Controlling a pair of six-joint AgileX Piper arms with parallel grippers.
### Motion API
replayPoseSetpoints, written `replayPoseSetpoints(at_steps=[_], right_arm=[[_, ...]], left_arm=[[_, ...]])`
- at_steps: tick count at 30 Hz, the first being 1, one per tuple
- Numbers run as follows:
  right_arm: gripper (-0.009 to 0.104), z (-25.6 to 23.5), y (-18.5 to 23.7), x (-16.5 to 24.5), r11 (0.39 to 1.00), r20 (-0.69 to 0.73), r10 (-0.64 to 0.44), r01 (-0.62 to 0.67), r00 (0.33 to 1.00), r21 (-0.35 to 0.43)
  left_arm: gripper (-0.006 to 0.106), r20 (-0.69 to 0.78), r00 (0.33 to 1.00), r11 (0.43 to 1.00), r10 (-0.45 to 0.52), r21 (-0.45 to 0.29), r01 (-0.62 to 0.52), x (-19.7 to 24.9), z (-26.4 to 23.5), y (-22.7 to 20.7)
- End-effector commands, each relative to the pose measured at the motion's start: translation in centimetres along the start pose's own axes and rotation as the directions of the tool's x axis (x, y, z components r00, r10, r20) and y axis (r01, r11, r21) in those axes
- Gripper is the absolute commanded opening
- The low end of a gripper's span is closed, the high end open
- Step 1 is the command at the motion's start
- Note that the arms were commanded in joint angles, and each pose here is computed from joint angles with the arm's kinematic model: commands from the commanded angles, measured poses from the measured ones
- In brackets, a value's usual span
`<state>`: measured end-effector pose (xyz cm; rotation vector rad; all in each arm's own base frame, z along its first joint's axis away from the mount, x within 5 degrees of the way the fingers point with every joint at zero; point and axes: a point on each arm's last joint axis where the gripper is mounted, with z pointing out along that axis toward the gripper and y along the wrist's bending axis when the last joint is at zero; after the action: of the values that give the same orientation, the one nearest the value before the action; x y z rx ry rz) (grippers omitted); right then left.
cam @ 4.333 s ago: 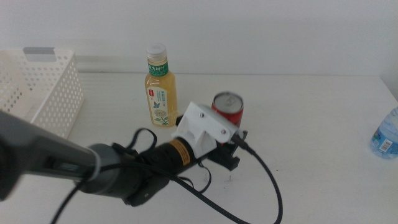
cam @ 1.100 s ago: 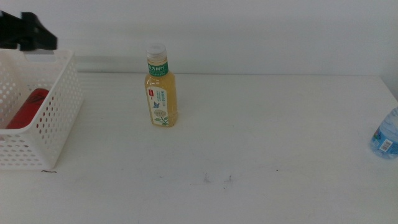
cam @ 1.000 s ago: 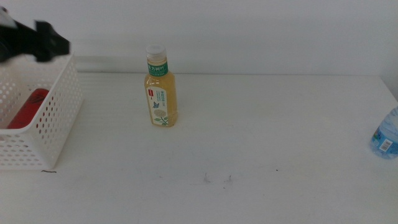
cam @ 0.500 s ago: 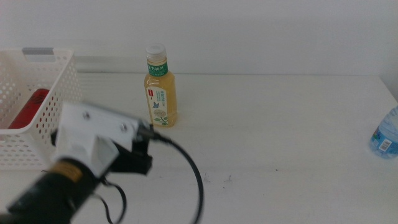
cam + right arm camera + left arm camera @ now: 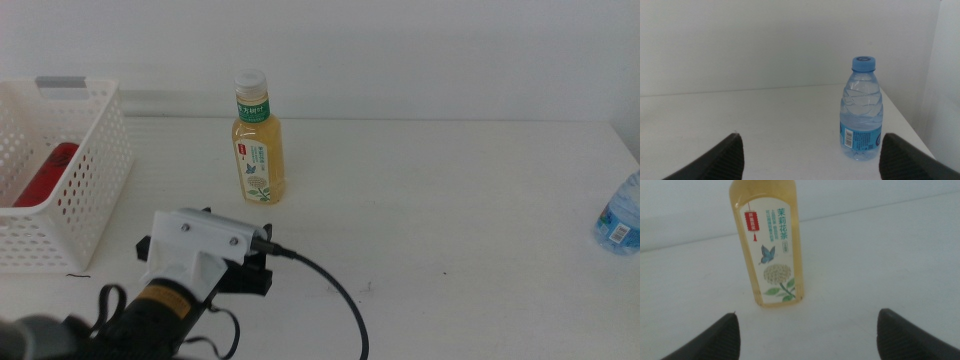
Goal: Use arms to grab the bottles and put them into the dustbin to the left of the table.
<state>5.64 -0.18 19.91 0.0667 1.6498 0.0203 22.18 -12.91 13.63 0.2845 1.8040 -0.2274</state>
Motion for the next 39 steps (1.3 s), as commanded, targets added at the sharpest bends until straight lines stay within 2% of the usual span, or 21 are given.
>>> replayPoseSetpoints(at_steps=[1,18,23,39], right_arm=[[0.088,0.0,0.0,0.0,1.0,0.012,-0.011,0.01,1.0,0.007],[0.088,0.0,0.0,0.0,1.0,0.012,-0.011,0.01,1.0,0.007],[0.088,0.0,0.0,0.0,1.0,0.012,-0.011,0.01,1.0,0.007],[0.088,0.0,0.0,0.0,1.0,0.012,-0.011,0.01,1.0,0.007]], left_arm=[[0.094,0.036,0.999,1.0,0.001,0.018,-0.001,-0.3,1.5,0.2],[0.094,0.035,0.999,1.0,-0.025,-0.008,0.025,-0.9,10.7,1.9],[0.094,0.041,0.999,0.999,-0.033,-0.035,0.034,-0.5,12.1,2.0],[0.094,0.026,0.999,0.999,-0.023,-0.035,0.024,0.3,15.1,2.7]])
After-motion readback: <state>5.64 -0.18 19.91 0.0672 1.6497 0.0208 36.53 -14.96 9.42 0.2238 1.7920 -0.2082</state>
